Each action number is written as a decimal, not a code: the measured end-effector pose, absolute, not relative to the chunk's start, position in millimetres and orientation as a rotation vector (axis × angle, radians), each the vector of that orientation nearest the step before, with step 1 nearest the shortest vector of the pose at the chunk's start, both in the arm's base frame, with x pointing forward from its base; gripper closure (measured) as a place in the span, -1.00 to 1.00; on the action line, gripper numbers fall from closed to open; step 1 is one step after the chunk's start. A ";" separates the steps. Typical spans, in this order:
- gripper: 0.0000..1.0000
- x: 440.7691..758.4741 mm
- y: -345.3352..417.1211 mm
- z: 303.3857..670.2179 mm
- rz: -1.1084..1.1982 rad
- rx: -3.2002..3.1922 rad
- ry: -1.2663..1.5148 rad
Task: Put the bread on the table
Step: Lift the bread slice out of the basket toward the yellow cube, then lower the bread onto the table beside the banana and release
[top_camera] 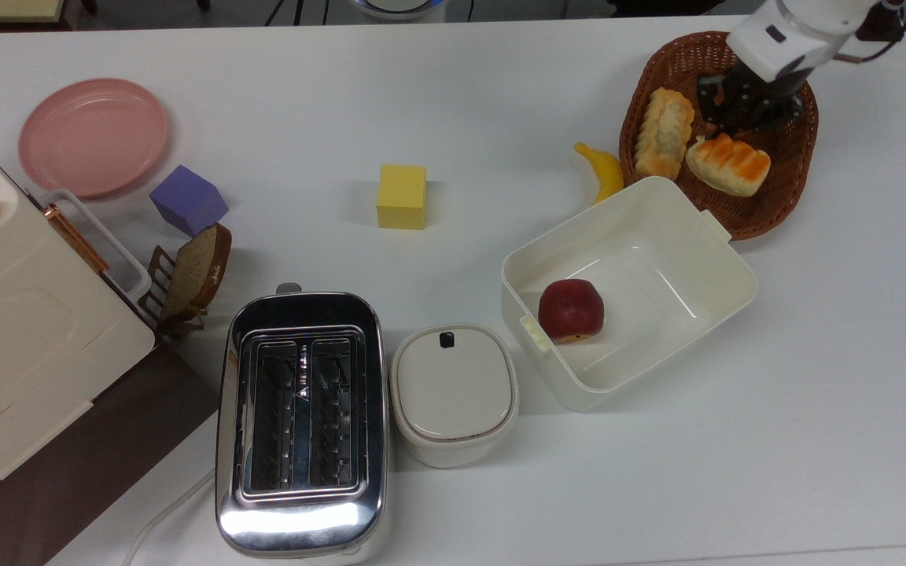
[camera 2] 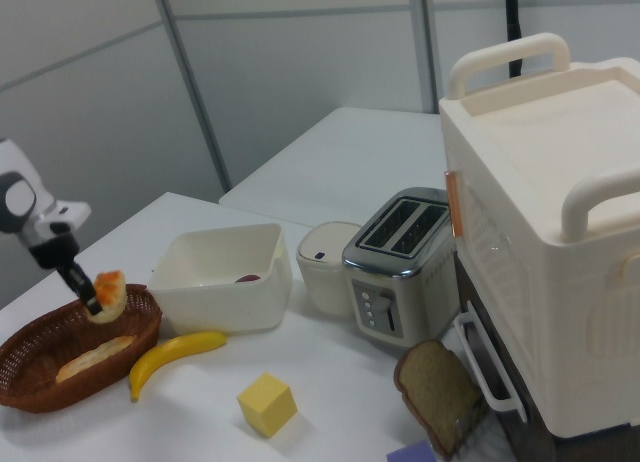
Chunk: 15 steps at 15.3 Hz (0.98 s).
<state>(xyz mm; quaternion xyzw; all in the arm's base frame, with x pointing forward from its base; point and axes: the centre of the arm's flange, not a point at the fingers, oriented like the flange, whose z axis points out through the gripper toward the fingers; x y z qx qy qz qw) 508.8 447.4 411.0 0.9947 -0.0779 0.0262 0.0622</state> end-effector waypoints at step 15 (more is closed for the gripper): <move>0.02 590.5 96.6 442.2 -0.520 2.947 -0.037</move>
